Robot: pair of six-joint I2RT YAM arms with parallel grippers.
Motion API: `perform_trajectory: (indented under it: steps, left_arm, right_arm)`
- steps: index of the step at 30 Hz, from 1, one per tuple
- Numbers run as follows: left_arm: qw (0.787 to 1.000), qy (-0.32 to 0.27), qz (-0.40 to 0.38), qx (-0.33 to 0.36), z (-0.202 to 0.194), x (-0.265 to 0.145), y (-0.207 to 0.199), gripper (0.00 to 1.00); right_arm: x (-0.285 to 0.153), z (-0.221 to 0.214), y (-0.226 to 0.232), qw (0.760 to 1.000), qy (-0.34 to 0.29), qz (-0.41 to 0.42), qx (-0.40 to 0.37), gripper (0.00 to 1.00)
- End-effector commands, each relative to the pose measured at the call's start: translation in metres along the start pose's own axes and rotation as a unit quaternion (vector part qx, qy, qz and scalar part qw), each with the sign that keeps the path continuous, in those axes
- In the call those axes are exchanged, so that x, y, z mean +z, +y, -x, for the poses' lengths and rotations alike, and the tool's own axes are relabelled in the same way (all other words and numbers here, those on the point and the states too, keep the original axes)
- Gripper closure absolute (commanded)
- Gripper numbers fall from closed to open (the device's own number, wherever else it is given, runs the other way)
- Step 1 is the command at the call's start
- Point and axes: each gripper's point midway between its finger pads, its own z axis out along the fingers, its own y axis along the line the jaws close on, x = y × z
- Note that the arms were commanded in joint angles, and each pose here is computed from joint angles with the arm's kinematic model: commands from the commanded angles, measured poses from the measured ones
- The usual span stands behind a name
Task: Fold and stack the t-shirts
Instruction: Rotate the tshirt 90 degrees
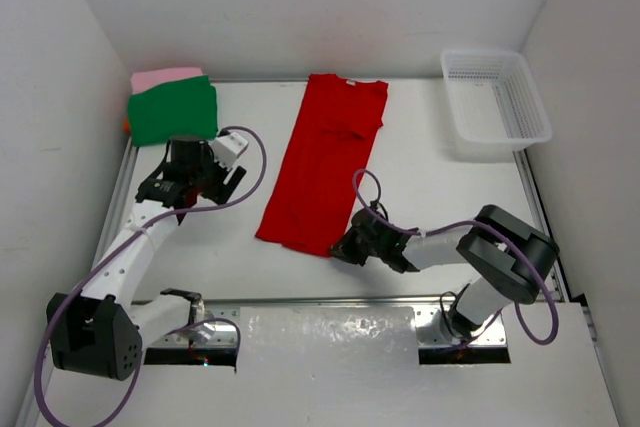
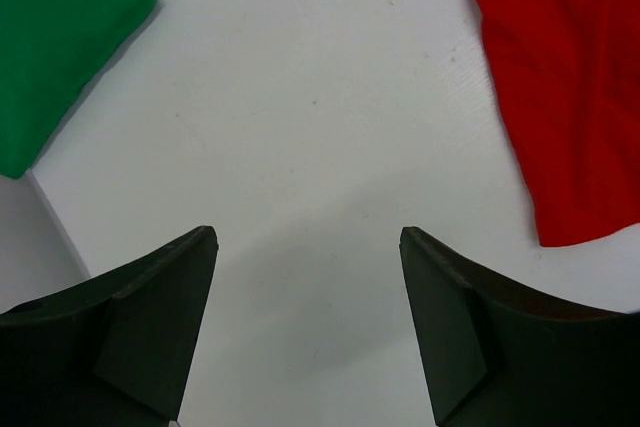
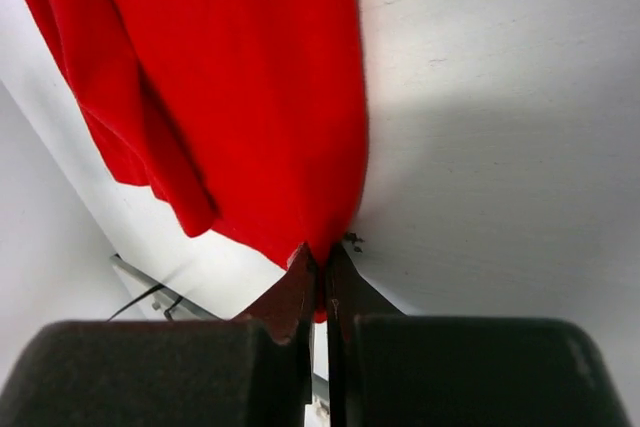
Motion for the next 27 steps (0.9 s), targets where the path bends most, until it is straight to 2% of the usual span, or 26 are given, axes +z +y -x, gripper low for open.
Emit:
perform_trajectory:
  steps: [1, 5, 6, 8, 9, 11, 12, 14, 17, 18, 20, 21, 23, 24, 25, 27]
  left_arm:
    - [0.999, -0.026, -0.046, -0.008, 0.009, -0.001, -0.018, 0.27]
    - [0.99, -0.033, -0.134, 0.013, 0.011, -0.001, -0.057, 0.29]
    - [0.987, -0.035, -0.152, 0.025, 0.012, -0.003, -0.067, 0.3]
    - [0.975, -0.049, -0.195, 0.091, 0.021, -0.008, -0.1, 0.3]
    - [0.97, -0.054, -0.205, 0.118, 0.022, -0.012, -0.109, 0.31]
    - [0.948, -0.074, -0.243, 0.189, 0.029, -0.021, -0.138, 0.31]
    - [0.938, -0.065, -0.266, 0.211, 0.022, -0.025, -0.148, 0.31]
    - [0.909, -0.043, -0.303, 0.282, 0.01, -0.031, -0.171, 0.3]
    - [0.848, -0.036, -0.316, 0.424, -0.009, -0.04, -0.194, 0.3]
    - [0.829, -0.033, -0.313, 0.463, -0.017, -0.042, -0.195, 0.3]
    - [0.763, -0.072, -0.328, 0.552, -0.028, -0.051, -0.217, 0.3]
    - [0.733, -0.096, -0.335, 0.584, -0.032, -0.057, -0.232, 0.3]
    - [0.707, -0.132, -0.337, 0.608, -0.044, -0.054, -0.253, 0.3]
    - [0.695, -0.139, -0.342, 0.617, -0.05, -0.053, -0.262, 0.3]
    - [0.671, -0.14, -0.355, 0.635, -0.068, -0.053, -0.274, 0.3]
    - [0.652, -0.151, -0.357, 0.651, -0.074, -0.046, -0.289, 0.3]
  right_arm:
    - [-0.002, -0.002, -0.055, 0.997, -0.001, -0.081, -0.013, 1.0]
    - [-0.019, -0.003, -0.068, 0.996, 0.009, -0.077, -0.045, 1.0]
    - [-0.026, -0.011, -0.083, 0.994, 0.034, -0.083, -0.058, 1.0]
    - [-0.035, -0.016, -0.088, 0.994, 0.058, -0.07, -0.066, 1.0]
    - [-0.044, -0.028, -0.105, 0.99, 0.088, -0.077, -0.077, 1.0]
    - [-0.054, -0.035, -0.115, 0.988, 0.109, -0.072, -0.083, 1.0]
    - [-0.062, -0.041, -0.133, 0.985, 0.12, -0.083, -0.089, 1.0]
    - [-0.074, -0.048, -0.148, 0.983, 0.136, -0.084, -0.093, 1.0]
    - [-0.09, -0.052, -0.178, 0.976, 0.147, -0.117, -0.111, 1.0]
    - [-0.092, -0.047, -0.178, 0.977, 0.135, -0.104, -0.127, 1.0]
    - [-0.1, -0.044, -0.197, 0.974, 0.126, -0.135, -0.132, 1.0]
    - [-0.097, -0.037, -0.185, 0.979, 0.103, -0.106, -0.141, 1.0]
    - [-0.095, -0.028, -0.171, 0.984, 0.073, -0.074, -0.147, 1.0]
    - [-0.096, -0.027, -0.171, 0.983, 0.073, -0.077, -0.147, 0.94]
    - [-0.097, -0.024, -0.162, 0.984, 0.062, -0.061, -0.153, 0.88]
    - [-0.101, -0.016, -0.153, 0.984, 0.044, -0.058, -0.161, 0.76]
